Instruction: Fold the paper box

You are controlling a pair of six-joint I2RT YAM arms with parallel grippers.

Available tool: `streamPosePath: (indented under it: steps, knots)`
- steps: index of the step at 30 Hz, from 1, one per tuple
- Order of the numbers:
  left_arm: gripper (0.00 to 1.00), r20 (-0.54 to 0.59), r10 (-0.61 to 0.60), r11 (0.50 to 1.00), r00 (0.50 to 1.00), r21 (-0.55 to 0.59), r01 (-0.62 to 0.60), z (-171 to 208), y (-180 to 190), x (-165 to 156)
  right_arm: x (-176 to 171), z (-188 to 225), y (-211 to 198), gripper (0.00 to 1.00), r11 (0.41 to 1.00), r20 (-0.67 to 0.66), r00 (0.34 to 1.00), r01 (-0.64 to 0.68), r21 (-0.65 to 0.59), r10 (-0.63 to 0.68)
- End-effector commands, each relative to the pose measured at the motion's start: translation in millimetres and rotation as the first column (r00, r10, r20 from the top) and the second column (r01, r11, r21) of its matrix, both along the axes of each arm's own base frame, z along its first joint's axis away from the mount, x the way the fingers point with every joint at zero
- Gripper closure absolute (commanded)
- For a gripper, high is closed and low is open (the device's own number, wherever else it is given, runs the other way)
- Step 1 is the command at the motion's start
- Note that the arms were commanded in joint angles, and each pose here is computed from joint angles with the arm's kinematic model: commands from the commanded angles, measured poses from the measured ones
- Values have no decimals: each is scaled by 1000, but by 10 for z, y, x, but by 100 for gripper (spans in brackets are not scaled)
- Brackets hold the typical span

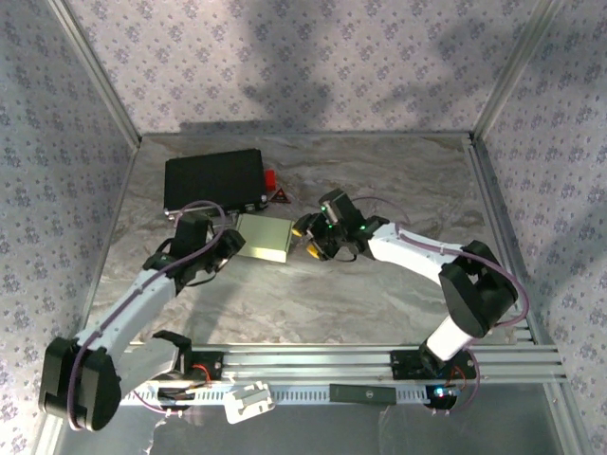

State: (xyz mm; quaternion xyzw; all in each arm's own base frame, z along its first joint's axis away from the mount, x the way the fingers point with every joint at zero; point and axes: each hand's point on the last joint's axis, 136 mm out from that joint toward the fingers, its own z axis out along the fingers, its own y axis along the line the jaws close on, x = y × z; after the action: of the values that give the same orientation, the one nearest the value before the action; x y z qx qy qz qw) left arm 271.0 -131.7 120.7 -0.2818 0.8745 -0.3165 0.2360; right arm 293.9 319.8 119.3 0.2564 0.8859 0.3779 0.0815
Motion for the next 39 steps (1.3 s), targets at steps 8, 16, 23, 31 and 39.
streamPosePath:
  steps: [8, 16, 23, 31, 39]
  knots:
    - [36, 25, 52, 963, 998, -265, -44, -162, -668, 179, 888, 88, 24, 53, 948, 177, 960, -164, -272, 217]
    - [32, 22, 72, 956, 997, -285, -62, -375, -899, 227, 1211, -401, 280, 69, 915, 70, 940, -305, -264, 334]
    - [32, 14, 89, 938, 996, -336, -79, -599, -1037, 307, 1234, -621, 404, 71, 905, 39, 927, -354, -236, 373]
    - [38, 13, 97, 936, 995, -341, -86, -681, -1067, 344, 1073, -616, 511, 75, 887, 25, 907, -406, -222, 421]
    - [29, -123, 44, 970, 991, -233, -71, -719, -1058, -108, 938, -593, 320, 77, 884, -6, 917, -387, -263, 400]
